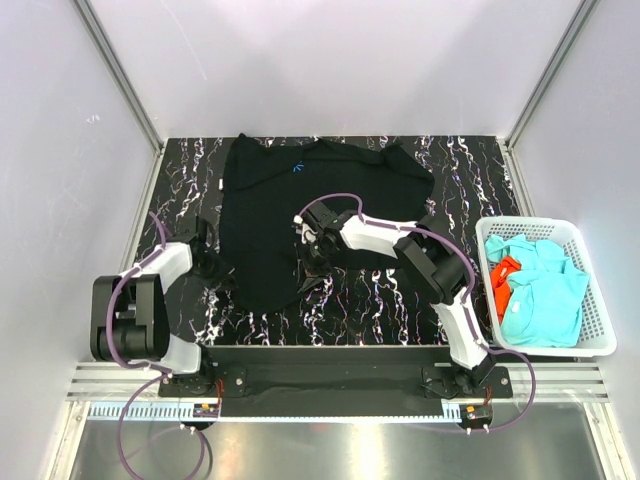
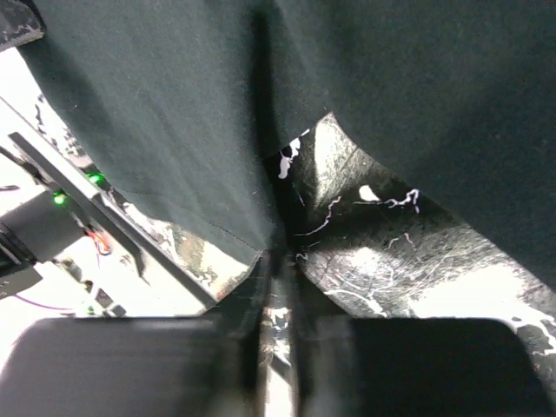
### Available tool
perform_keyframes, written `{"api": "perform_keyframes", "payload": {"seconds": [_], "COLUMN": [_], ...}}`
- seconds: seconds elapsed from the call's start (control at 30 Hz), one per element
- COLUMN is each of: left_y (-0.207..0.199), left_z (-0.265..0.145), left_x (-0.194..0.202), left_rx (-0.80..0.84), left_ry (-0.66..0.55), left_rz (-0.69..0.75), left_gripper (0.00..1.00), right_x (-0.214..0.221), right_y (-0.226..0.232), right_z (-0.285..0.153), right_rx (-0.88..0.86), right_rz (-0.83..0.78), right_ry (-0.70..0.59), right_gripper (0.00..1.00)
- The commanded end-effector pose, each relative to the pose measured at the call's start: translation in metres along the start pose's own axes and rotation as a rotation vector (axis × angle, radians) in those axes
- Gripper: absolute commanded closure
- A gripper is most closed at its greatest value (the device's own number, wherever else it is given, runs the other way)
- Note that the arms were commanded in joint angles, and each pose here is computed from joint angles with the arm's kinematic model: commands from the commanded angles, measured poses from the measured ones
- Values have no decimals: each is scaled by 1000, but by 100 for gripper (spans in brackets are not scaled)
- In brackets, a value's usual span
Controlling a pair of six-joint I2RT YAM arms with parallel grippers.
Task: Fold and stack the t-shirts
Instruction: Flatten the tshirt out
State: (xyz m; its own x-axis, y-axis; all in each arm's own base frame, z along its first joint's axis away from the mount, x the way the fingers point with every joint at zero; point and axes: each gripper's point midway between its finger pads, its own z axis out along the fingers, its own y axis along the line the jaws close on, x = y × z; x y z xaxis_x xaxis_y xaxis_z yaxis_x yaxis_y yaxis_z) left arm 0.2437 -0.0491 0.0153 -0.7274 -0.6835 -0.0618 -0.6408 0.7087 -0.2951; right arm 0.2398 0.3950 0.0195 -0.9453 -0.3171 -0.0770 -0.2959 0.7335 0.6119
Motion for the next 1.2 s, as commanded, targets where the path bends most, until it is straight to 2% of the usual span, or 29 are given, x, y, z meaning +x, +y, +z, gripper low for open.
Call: {"api": "perform_keyframes", "payload": {"seconds": [0.0, 0.13, 0.27, 0.43, 0.6, 0.73, 0.8, 0.83, 0.93, 1.03, 1.1, 1.17], "left_y": [-8, -31, -68, -100, -133, -135, -122, -120, -96, -80, -71, -71], "left_z": [-12, -36, -55, -48, -50, -71, -73, -89, -91, -104, -103, -100], "left_x": [-7, -19, -49, -79, -102, -93, -76, -70, -42, -25, -21, -28], "left_rx": [60, 149, 224, 251, 312, 354, 353, 375, 363, 372, 358, 336], "left_ry": [-61, -127, -169, -148, -136, -156, -143, -178, -159, -205, -225, -239], "left_rz": [57, 97, 186, 243, 258, 274, 277, 290, 294, 284, 258, 248], "left_gripper": [100, 100, 100, 100, 100, 100, 100, 100, 100, 100, 100, 95], "right_x": [-9, -25, -55, -89, -113, -100, -80, -74, -38, -9, -4, -14], "right_y": [17, 21, 10, -23, -36, -18, -14, -1, 22, 43, 42, 35], "right_z": [-21, -38, -53, -66, -78, -91, -91, -103, -112, -115, -112, -105], "right_rx": [-12, -32, -81, -128, -130, -178, -181, -198, -239, -287, -286, -257], "right_rz": [-26, -9, 74, 168, 163, 133, 115, 83, 35, 12, 33, 43], "right_ry": [-58, -106, -135, -144, -148, -111, -80, -89, -42, 13, 24, 12], "right_gripper": [98, 100, 100, 100, 100, 100, 100, 100, 100, 100, 100, 100]}}
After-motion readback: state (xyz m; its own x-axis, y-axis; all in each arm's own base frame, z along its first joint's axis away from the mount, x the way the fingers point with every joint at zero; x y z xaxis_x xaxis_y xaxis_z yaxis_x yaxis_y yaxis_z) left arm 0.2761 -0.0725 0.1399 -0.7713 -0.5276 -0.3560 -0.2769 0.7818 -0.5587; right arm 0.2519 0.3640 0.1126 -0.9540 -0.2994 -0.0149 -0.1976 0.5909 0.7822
